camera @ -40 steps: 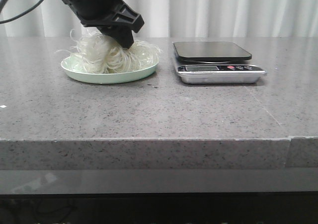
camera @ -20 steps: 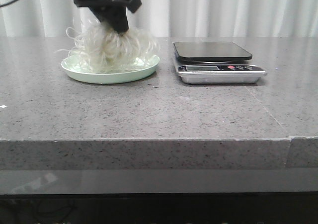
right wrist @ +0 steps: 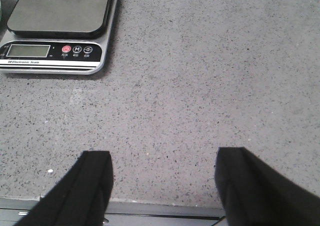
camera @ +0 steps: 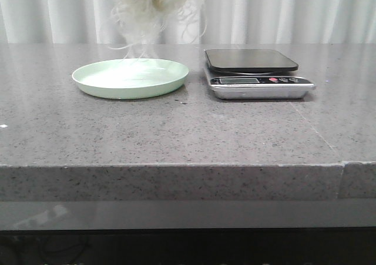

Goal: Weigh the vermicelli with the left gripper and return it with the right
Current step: 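Close the left gripper on the vermicelli and lift it off the plate, then carry the vermicelli with the left gripper and set it on the scale pan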

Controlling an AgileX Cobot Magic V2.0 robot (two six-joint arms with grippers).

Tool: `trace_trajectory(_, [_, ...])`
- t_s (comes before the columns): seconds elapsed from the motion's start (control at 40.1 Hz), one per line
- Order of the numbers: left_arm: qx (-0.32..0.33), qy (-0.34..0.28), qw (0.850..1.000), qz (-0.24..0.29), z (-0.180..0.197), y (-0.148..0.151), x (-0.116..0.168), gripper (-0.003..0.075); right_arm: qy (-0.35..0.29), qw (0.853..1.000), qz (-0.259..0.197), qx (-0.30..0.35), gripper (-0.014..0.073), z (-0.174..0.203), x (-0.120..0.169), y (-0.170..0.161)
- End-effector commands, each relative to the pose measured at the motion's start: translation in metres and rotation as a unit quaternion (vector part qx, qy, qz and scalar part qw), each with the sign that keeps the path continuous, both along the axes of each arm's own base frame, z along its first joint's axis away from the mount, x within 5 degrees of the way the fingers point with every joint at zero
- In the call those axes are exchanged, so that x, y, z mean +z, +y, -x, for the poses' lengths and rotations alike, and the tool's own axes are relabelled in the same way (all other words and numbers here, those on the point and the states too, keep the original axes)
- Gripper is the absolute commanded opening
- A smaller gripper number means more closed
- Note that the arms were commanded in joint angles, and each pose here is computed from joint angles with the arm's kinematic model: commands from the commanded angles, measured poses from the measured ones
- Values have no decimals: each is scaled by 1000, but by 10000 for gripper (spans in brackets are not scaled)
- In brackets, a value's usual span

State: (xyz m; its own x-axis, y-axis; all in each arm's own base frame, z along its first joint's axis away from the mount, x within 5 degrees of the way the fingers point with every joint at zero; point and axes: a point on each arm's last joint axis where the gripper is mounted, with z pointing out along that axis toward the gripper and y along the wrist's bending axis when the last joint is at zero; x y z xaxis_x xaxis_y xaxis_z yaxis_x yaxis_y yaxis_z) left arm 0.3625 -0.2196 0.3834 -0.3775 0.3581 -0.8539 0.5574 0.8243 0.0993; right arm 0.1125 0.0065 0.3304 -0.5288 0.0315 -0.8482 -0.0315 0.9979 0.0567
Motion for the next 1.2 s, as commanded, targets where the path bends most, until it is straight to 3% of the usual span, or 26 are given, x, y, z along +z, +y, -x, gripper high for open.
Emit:
trace_trajectory(0.0, [-22,-93,993,65,10,-16,48,157,-41,999,0,-4,554,-4,13,-1])
trace_trajectory(0.324, [-68,-116,988,76,-12,-79,37,157,-41,999,0,-4,554,-4,13,-1])
trace_trajectory(0.599, [-74,-95,990,67,-30,-101,8,168,-41,999,0,-4,554,-4,13,-1])
trace_trajectory(0.898, [-79,-64,994,46,-29,-106,-5,423,-41,999,0,-4,554,-4,13,-1])
trace_trajectory(1.172, [-78,-80,992,53,-11,-90,31,463,-41,999,0,-4,554,-4,13,-1])
